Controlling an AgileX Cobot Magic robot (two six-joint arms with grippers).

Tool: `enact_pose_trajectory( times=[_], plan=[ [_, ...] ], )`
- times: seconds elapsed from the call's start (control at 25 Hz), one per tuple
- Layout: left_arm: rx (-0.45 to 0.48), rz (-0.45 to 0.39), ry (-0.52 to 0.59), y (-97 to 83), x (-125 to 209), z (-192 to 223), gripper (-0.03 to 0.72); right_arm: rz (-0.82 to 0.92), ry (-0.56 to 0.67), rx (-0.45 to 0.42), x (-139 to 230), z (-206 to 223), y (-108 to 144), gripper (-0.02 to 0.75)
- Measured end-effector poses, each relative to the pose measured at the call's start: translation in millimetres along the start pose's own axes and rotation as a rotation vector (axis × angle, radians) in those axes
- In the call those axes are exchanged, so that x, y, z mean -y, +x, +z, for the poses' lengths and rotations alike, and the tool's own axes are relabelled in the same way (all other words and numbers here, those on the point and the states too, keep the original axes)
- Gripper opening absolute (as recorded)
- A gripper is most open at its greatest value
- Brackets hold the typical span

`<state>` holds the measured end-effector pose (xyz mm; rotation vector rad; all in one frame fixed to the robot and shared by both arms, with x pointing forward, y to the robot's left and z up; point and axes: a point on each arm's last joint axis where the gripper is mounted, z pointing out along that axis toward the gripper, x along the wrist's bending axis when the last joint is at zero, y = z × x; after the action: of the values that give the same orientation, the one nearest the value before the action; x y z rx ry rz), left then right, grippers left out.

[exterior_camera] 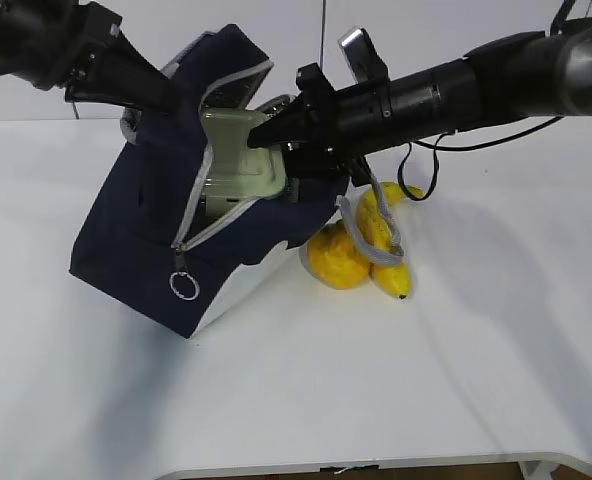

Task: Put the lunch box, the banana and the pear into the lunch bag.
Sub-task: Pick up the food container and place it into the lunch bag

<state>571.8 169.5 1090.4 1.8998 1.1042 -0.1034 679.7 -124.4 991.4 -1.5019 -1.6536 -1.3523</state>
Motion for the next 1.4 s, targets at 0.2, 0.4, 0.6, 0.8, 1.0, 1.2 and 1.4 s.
enact_pose_trajectory(
  times=[0.2, 0.4, 0.6, 0.8, 1.0, 1.2, 1.4],
  plan=[
    [-0.004, -0.027, 0.013, 11.0, 1, 12, -0.001, 0.014, -0.020, 0.000, 2, 15, -7, 0.369],
    [-0.007, -0.049, 0.038, 20.3, 5, 23, -0.001, -0.016, -0.040, 0.028, 6, 31, -5, 0.369],
    [-0.026, -0.050, 0.031, 24.1, 4, 26, -0.002, -0.024, -0.044, 0.037, 6, 49, -12, 0.369],
    [-0.037, -0.053, 0.034, 27.8, 5, 29, -0.002, -0.011, -0.036, 0.030, 4, 63, -25, 0.369],
    [-0.066, -0.032, 0.042, 30.9, 6, 29, -0.002, 0.011, -0.032, 0.026, 5, 69, -35, 0.369],
    [-0.070, -0.039, 0.058, 36.0, 9, 34, -0.003, 0.020, -0.029, 0.029, 6, 71, -38, 0.370],
    [-0.077, -0.032, 0.067, 37.2, 10, 34, -0.003, 0.038, -0.027, 0.042, 6, 70, -39, 0.410]
  ],
)
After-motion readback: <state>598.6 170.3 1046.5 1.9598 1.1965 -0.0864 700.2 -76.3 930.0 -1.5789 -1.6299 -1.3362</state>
